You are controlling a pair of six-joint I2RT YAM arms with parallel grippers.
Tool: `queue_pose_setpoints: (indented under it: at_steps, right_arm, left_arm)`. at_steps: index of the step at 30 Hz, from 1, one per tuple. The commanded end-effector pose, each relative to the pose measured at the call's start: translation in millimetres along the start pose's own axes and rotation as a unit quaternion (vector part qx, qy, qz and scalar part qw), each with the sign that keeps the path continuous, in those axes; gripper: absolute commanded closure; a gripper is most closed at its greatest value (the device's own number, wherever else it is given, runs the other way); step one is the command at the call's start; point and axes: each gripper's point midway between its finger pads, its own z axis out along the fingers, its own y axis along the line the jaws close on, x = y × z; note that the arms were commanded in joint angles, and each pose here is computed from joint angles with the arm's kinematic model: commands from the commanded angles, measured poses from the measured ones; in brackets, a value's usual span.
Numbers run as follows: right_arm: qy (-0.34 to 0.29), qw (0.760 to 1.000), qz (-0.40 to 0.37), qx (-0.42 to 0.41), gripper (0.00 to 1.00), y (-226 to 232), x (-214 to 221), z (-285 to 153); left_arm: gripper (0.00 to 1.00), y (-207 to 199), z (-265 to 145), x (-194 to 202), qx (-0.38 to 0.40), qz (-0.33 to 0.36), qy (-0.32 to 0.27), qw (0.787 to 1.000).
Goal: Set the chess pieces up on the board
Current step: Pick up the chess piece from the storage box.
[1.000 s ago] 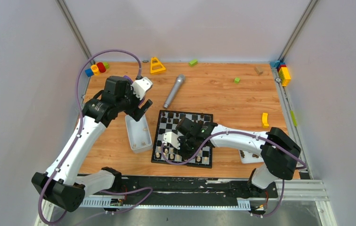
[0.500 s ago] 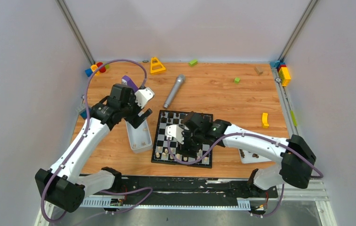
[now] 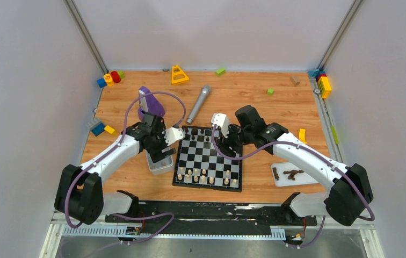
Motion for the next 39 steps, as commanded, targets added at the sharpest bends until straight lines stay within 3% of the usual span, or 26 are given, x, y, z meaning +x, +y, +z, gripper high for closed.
queue_pose_setpoints:
  at_steps: [1,23,35,39]
  right_arm:
    - [-0.030,0.999,0.003,-0.012,0.42,5,-7,0]
    - [-0.015,1.000,0.013,-0.017,0.44,5,6,6]
    - [-0.009,1.000,0.016,-0.016,0.46,3,8,9]
    - [-0.009,1.000,0.017,-0.015,0.46,3,7,9]
  left_arm:
    - [0.07,16,22,-23,-0.010,0.084,-0.054,0.995]
    - [0.29,18,62,-24,0.053,0.096,-0.079,0.991]
    - [0.84,18,55,-11,0.063,0.067,-0.057,0.994]
    - [0.92,27,35,-11,0.039,0.053,-0.061,0.996]
